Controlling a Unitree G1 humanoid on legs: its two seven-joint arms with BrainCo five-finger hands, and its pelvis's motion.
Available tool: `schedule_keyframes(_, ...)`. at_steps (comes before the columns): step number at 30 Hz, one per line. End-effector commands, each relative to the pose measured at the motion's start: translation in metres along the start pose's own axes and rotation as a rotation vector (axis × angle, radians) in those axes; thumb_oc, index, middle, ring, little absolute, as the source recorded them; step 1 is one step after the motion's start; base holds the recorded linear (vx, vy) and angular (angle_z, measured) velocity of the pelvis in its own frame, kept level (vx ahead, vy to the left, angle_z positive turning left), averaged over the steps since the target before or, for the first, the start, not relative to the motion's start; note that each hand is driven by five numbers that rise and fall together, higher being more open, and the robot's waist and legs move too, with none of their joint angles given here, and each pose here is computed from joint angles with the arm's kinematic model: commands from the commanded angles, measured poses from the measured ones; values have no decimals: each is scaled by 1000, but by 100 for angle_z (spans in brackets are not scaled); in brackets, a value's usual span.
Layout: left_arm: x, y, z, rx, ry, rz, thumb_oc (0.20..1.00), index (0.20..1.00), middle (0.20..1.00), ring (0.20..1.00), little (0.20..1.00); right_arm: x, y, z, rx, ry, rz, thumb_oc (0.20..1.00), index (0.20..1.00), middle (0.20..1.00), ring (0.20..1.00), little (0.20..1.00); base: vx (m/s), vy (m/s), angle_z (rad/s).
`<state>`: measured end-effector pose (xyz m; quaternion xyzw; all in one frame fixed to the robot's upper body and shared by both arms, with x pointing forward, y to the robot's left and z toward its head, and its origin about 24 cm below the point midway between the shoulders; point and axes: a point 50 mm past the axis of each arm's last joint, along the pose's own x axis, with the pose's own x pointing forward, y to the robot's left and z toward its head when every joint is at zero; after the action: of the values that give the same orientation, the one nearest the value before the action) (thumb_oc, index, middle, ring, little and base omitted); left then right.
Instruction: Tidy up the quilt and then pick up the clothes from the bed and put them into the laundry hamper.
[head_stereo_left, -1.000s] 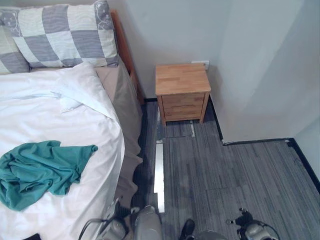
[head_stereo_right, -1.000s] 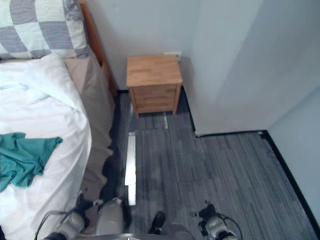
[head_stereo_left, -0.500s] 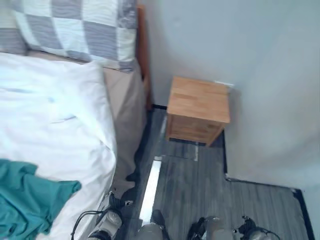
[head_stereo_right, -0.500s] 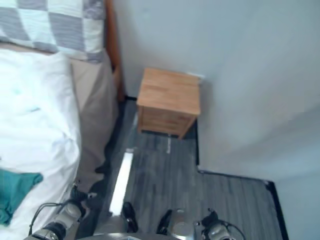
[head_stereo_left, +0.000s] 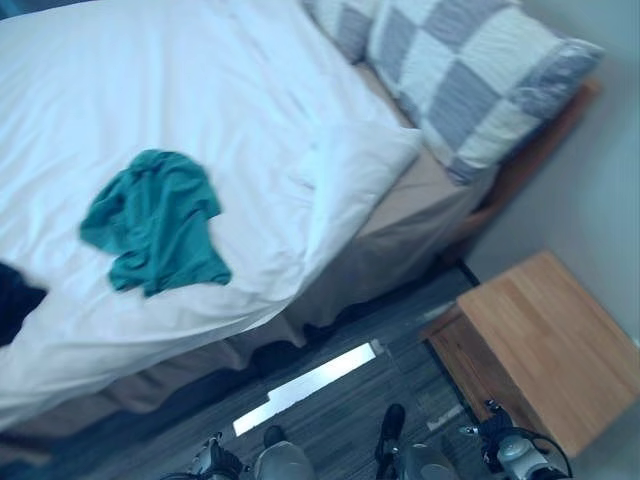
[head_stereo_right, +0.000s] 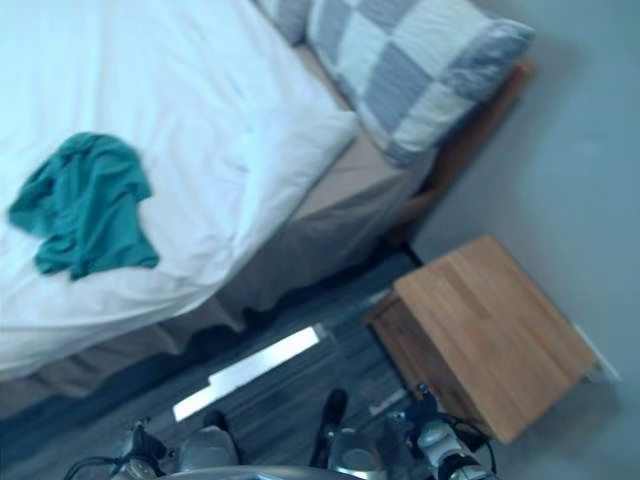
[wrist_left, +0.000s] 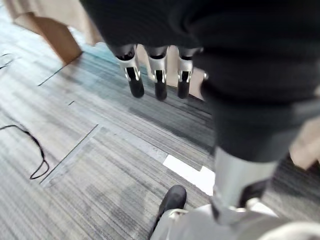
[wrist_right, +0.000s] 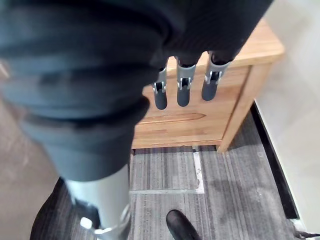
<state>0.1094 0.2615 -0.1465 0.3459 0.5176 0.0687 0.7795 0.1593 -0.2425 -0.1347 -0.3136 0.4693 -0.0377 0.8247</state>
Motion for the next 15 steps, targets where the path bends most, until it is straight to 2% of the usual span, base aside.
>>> schedule_keyframes(1,8,24,17,-11,-62,55,1000,1000,1000,1000,1000,3,-10,8,44,-15,-52,1000,1000,1000,1000,1000,69,-89,129)
schedule_keyframes(6,8,33,-1,2,-12,63,1000,1000,1000,1000,1000,3,-35,30,103,-137,-149,1000,1000,1000,1000,1000,121,14,95)
schedule_keyframes(10,10,55,-6,26,-11,126,1000,1000,1000,1000,1000,-21,-109,118,103,-541,-397,1000,1000,1000,1000,1000,64,72,62)
schedule_keyframes(13,11,55,-1,56,-31,120,1000,1000,1000,1000,1000,-46,-153,146,56,-702,-558,1000,1000,1000,1000,1000,156,-107,73)
schedule_keyframes(14,11,54,0,56,-33,119,1000,1000,1000,1000,1000,-46,-154,145,55,-701,-559,1000,1000,1000,1000,1000,221,-156,88)
schedule_keyframes(15,12,61,-3,82,-26,127,1000,1000,1000,1000,1000,-62,-177,155,9,-773,-651,1000,1000,1000,1000,1000,188,-170,75)
